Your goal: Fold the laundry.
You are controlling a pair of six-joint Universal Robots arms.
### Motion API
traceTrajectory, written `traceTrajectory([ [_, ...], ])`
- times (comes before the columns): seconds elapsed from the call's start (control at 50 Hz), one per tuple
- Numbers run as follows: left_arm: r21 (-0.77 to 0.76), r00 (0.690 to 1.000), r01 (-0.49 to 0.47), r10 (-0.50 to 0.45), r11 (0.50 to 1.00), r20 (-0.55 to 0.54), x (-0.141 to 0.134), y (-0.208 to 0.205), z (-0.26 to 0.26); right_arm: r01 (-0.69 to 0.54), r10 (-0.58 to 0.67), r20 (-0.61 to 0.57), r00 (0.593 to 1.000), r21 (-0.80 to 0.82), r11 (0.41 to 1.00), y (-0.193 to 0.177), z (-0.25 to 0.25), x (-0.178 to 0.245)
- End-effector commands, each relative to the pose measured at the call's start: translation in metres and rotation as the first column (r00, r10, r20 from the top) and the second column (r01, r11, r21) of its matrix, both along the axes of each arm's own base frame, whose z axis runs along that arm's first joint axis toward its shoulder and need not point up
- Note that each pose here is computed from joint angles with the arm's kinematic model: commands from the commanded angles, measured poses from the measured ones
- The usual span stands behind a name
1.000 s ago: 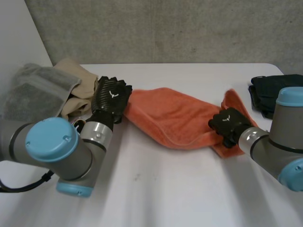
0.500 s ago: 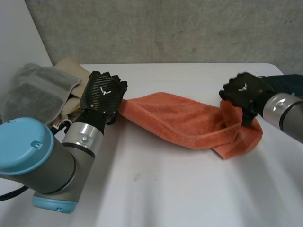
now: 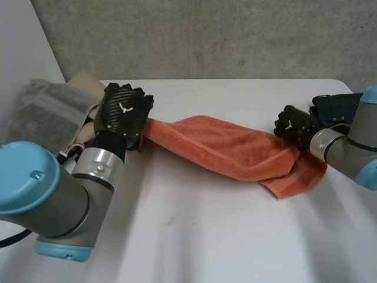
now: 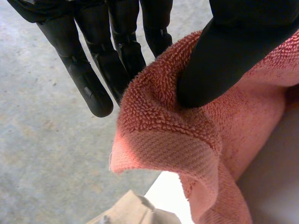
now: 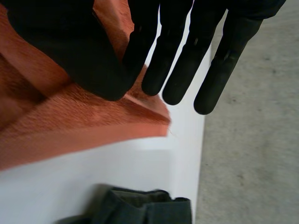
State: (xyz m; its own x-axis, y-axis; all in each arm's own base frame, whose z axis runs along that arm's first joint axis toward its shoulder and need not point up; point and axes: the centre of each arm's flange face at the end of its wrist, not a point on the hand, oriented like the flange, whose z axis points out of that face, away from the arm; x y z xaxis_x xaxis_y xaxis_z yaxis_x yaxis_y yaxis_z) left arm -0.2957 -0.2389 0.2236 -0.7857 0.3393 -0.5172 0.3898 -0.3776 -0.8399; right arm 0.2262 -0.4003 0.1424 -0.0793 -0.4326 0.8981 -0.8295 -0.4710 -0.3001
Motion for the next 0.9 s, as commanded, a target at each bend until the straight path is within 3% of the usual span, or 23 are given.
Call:
traceTrajectory([
  [0.02,-0.081,0.997,-0.062,0.058,0.995,-0.047,0.018,-0.011,0.033,0.082,-0.075,0.150,0.986,-0.041,0.996,0.001,0.061,-0.019],
  [0.12,-0.181,0.991,-0.104,0.086,0.978,-0.104,0.034,-0.007,0.078,0.193,-0.177,0.323,0.930,-0.019,0.981,0.032,0.149,-0.050],
  [0.24,-0.191,0.990,-0.109,0.090,0.976,-0.109,0.046,0.011,0.121,0.337,-0.310,0.362,0.879,-0.013,0.941,0.083,0.228,-0.092],
  [0.34,-0.129,0.993,-0.094,0.084,0.987,-0.087,0.048,0.018,0.138,0.380,-0.342,0.418,0.841,-0.007,0.925,0.119,0.263,-0.096],
  [0.44,-0.051,0.994,-0.088,0.085,0.995,-0.074,0.050,0.019,0.142,0.377,-0.366,0.462,0.807,0.073,0.923,0.137,0.267,-0.093],
  [0.54,0.076,0.996,-0.085,0.085,0.993,0.004,0.044,-0.003,0.109,0.370,-0.439,0.413,0.798,0.238,0.898,0.121,0.229,-0.092],
  [0.62,0.182,0.995,-0.083,0.072,0.980,0.068,0.034,-0.029,0.067,0.335,-0.462,0.344,0.817,0.369,0.867,0.100,0.187,-0.077],
  [0.7,0.245,0.992,-0.089,0.062,0.966,0.113,0.022,-0.055,0.031,0.353,-0.482,0.247,0.841,0.426,0.833,0.084,0.151,-0.060],
  [0.76,0.245,0.989,-0.094,0.061,0.965,0.138,0.016,-0.071,0.019,0.389,-0.502,0.223,0.835,0.405,0.827,0.065,0.135,-0.053],
  [0.82,0.172,0.988,-0.094,0.072,0.980,0.134,0.005,-0.098,0.020,0.414,-0.500,0.275,0.821,0.316,0.854,0.042,0.134,-0.049],
  [0.9,-0.052,0.995,-0.091,0.093,0.994,0.027,-0.008,-0.128,0.060,0.435,-0.413,0.490,0.768,0.075,0.897,0.008,0.167,-0.041],
])
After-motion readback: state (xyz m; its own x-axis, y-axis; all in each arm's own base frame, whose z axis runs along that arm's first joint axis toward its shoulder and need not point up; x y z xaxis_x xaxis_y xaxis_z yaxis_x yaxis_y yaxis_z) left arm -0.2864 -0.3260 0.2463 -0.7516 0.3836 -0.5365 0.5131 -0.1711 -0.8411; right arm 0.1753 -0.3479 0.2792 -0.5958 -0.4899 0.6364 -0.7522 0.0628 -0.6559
